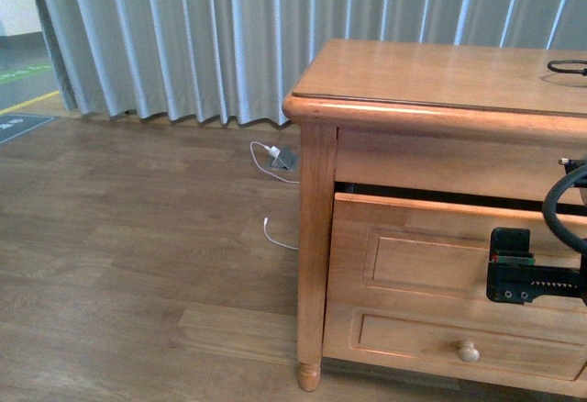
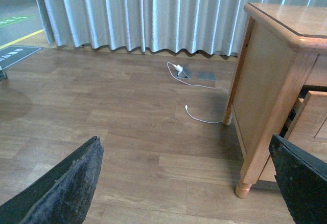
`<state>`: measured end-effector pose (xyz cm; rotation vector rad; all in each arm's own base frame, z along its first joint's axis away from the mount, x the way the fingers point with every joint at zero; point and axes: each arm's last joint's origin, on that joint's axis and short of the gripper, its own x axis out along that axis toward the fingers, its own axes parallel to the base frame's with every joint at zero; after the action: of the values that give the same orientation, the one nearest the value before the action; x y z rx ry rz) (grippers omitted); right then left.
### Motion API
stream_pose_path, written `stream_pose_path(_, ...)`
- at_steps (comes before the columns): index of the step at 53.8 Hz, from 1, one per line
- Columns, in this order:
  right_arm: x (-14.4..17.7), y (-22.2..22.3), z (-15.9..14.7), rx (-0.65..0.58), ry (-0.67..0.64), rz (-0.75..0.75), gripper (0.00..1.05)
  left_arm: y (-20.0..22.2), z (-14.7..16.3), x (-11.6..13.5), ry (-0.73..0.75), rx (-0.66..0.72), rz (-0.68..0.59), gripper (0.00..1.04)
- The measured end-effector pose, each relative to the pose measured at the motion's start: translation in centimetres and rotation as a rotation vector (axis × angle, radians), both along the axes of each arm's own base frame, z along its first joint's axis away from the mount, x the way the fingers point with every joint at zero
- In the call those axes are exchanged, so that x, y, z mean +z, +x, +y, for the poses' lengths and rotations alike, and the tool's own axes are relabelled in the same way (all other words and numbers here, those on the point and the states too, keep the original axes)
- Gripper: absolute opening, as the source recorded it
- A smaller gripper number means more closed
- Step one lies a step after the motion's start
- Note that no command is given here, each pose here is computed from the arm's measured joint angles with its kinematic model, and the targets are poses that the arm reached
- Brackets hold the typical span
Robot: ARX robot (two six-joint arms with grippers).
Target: Place pink marker in drawer with both arms
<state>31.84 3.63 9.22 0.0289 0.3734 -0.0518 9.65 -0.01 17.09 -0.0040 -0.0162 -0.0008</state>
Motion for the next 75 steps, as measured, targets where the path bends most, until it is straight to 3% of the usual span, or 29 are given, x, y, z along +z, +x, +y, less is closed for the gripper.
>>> stream_pose_path(20, -1.8, 2.2, -0.6, -0.06, -0.003, -0.078, 0.96, 0.0, 0.0, 0.0, 0.0, 0.0, 0.0, 0.99)
stream_pose_path(36, -0.7, 1.3, -1.3, -0.034, 0.019, -0.052, 0.96, 0.0, 0.0, 0.0, 0.0, 0.0, 0.0, 0.99)
stream_pose_path(62, 6.9, -11.5, -2.5, 0.143, 0.03, 0.004, 0.96, 0.0, 0.0, 0.0, 0.0, 0.0, 0.0, 0.99)
stream_pose_path(75, 8.4, -18.3, -3.4, 0.115, 0.02, -0.039, 0.96, 0.0, 0.0, 0.0, 0.0, 0.0, 0.0, 0.99)
